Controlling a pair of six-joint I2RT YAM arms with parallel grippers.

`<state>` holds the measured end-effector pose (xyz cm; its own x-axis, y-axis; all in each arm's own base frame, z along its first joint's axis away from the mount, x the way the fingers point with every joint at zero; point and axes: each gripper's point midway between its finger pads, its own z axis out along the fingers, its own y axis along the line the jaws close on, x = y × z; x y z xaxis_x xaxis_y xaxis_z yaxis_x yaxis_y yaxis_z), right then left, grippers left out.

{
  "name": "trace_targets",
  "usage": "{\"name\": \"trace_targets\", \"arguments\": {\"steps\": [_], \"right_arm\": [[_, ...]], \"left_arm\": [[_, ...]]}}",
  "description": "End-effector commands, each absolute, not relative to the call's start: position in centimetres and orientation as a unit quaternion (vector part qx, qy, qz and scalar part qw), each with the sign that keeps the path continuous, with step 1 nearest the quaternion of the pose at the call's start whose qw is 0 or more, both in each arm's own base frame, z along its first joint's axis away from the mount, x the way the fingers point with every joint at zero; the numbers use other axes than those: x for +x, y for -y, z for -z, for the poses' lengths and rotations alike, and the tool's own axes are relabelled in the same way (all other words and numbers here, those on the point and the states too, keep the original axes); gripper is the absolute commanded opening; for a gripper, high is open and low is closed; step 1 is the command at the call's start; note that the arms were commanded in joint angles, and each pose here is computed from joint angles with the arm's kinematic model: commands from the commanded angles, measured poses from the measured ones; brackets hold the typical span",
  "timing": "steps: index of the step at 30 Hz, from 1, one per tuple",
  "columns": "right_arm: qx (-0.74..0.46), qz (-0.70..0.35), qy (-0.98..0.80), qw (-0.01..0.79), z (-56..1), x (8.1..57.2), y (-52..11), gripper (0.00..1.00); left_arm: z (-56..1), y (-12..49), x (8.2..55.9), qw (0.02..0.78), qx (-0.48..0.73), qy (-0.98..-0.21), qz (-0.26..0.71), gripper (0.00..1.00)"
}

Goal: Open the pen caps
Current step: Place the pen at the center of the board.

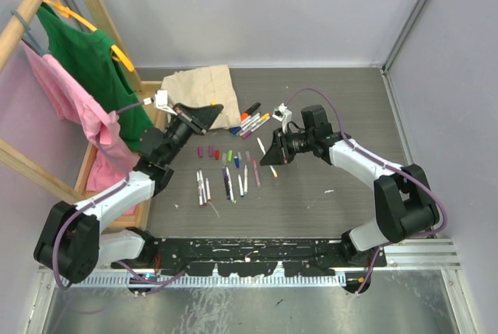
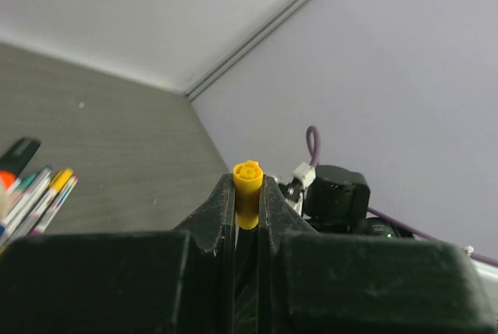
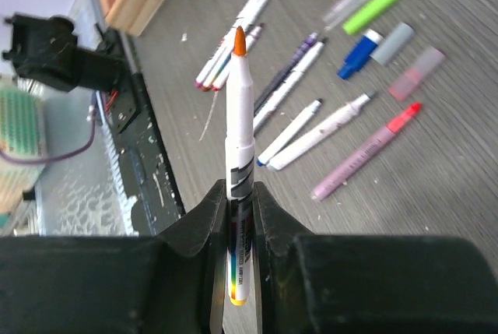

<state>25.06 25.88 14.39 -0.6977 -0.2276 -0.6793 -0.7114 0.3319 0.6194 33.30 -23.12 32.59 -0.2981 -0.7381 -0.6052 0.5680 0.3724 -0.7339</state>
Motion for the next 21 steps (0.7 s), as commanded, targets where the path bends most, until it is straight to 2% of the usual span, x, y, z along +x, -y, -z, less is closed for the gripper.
{"name": "trace_targets", "arguments": {"steps": [1,9,21], "right_arm": [[-0.208,-0.468,-0.816,0.267,-13.6,27.1,-26.0,0.04],[-0.154,-0.413,-0.873,0.207,-7.9,27.1,-25.5,0.02],[-0.134,-0.364,-0.908,0.159,-4.1,27.2,-24.4,0.01]], "left_arm": [[-31.4,21.8,32.3,0.588,-0.1,-0.587,0.547,0.0],[-27.7,20.3,30.8,0.576,-0.124,-0.616,0.523,0.0],[-26.5,19.9,29.6,0.561,-0.129,-0.628,0.523,0.0]]}}
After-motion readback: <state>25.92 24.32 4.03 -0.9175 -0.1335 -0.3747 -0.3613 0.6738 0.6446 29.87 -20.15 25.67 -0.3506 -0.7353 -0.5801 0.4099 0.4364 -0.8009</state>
